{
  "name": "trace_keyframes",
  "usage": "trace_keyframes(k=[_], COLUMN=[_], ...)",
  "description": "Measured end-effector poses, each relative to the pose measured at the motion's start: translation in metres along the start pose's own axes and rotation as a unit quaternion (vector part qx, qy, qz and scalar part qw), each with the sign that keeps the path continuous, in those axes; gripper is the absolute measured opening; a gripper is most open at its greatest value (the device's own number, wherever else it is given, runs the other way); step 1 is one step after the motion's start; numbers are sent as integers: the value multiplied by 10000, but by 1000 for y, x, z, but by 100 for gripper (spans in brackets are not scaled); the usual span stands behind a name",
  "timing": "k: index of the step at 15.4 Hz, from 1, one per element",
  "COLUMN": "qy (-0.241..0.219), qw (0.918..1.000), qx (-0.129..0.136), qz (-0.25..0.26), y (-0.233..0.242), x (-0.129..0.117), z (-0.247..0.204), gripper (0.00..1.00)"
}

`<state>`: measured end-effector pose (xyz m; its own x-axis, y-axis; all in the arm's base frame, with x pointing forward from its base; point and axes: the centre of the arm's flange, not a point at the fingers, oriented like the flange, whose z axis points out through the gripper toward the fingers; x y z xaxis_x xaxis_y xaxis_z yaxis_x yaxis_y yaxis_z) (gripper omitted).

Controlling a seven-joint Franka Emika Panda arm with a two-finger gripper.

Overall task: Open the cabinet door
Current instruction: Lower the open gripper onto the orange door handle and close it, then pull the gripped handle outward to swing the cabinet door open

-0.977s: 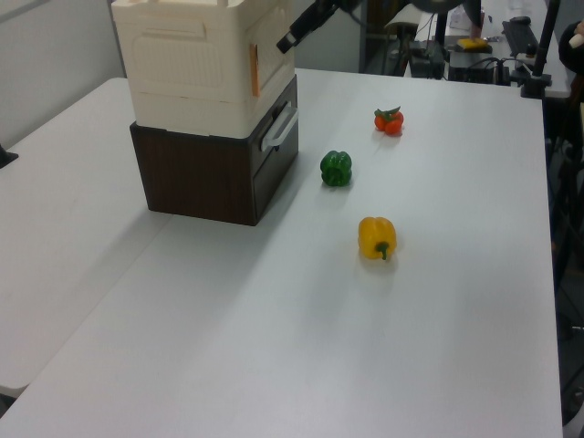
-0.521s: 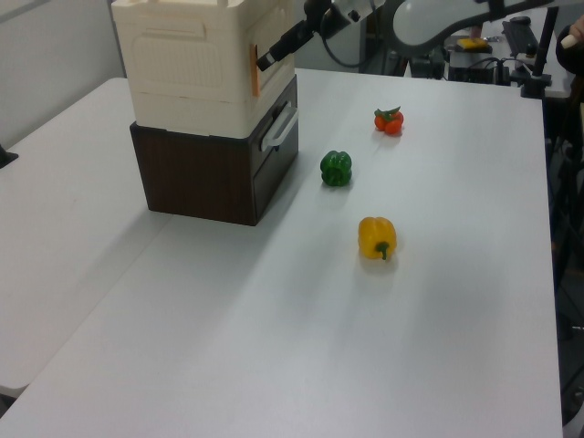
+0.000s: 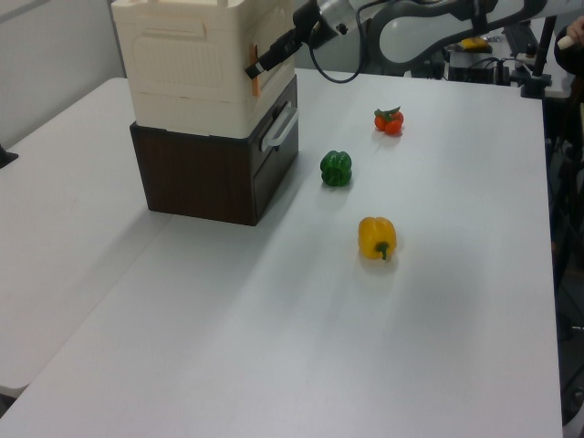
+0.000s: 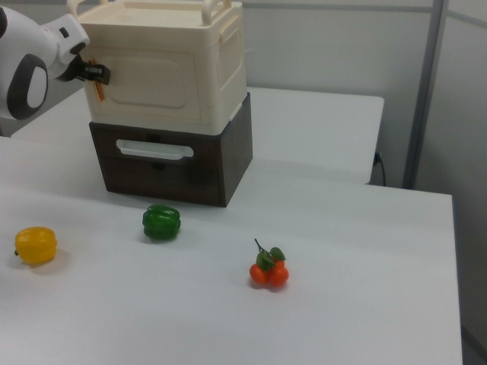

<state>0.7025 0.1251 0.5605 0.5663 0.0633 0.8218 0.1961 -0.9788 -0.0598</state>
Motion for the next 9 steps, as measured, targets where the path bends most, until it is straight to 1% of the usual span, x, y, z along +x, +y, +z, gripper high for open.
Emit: trace_keyframes(k=[1,2,3,5,6,7,8,9], qy=[3,3,3,3,2,2,3,4], qw=[10000,9999,9999,9998,9998,9998,9998,9998], qx=[-9,-24,-37,-78,-77,-77,-63,-56], qz=[-52,-105,-148,-174,-179,-182,-187,-207], y=[-1,-2,-2,2,2,2,0,-2], x=[0,0,0,0,0,0,0,0], z=[1,1,1,0,1,1,0,0], gripper=[56,56,51,30,26,26,21,14])
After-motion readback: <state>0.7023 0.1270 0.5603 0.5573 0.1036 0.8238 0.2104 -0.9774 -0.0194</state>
